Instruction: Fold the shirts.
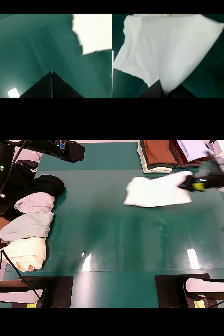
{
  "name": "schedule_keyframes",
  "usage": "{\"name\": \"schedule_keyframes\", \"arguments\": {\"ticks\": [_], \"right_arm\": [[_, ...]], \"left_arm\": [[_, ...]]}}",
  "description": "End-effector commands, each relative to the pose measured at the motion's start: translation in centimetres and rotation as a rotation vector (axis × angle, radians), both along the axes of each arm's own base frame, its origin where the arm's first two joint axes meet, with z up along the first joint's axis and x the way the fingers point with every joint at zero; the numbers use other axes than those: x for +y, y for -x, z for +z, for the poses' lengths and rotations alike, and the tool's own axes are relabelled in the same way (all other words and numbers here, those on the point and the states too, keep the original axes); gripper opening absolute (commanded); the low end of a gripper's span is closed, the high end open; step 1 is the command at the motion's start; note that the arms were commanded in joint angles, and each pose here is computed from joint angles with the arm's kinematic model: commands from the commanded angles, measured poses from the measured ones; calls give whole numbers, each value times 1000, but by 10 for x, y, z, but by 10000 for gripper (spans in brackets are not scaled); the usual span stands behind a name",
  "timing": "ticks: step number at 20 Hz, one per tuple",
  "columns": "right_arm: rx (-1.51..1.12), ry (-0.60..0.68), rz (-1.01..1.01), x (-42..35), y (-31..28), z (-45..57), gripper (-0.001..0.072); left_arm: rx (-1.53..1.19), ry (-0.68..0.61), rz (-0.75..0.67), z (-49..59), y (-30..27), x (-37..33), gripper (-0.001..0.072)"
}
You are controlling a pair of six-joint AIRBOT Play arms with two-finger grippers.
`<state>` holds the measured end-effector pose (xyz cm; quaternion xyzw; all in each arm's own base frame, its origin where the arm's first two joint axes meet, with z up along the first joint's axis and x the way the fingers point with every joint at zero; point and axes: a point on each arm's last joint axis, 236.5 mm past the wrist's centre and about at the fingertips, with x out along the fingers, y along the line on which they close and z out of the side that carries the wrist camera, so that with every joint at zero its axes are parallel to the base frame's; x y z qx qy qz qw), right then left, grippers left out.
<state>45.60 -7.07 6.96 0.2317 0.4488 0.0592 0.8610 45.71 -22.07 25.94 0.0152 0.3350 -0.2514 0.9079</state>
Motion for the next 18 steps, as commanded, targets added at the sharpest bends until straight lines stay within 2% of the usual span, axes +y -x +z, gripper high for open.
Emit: {"name": "schedule_keyframes", "arguments": {"ticks": [1,3,6,13,14,15,16,18], "right_arm": [[-58,79,-391,-141,71,15,16],[-73,105,-570,-191,115,15,16],[-43,96,-726,-219,168,-4,16],[112,105,-709,-203,207,-49,24],[124,138,-700,-208,210,-45,134],[134,190,-693,-217,215,-37,380],[142,241,-686,-226,219,-26,517],[170,329,-663,-239,228,-3,535]], "left_arm": [[-2,16,8,2,-1,-2,24],[-8,28,10,4,-2,-3,24],[-14,41,7,7,-2,-5,24],[-21,39,5,8,-3,-5,24],[-19,39,5,7,-3,-5,24],[-16,36,4,6,-2,-5,25],[-15,29,-1,6,-1,-5,25],[-7,27,-3,4,0,-5,25]]}}
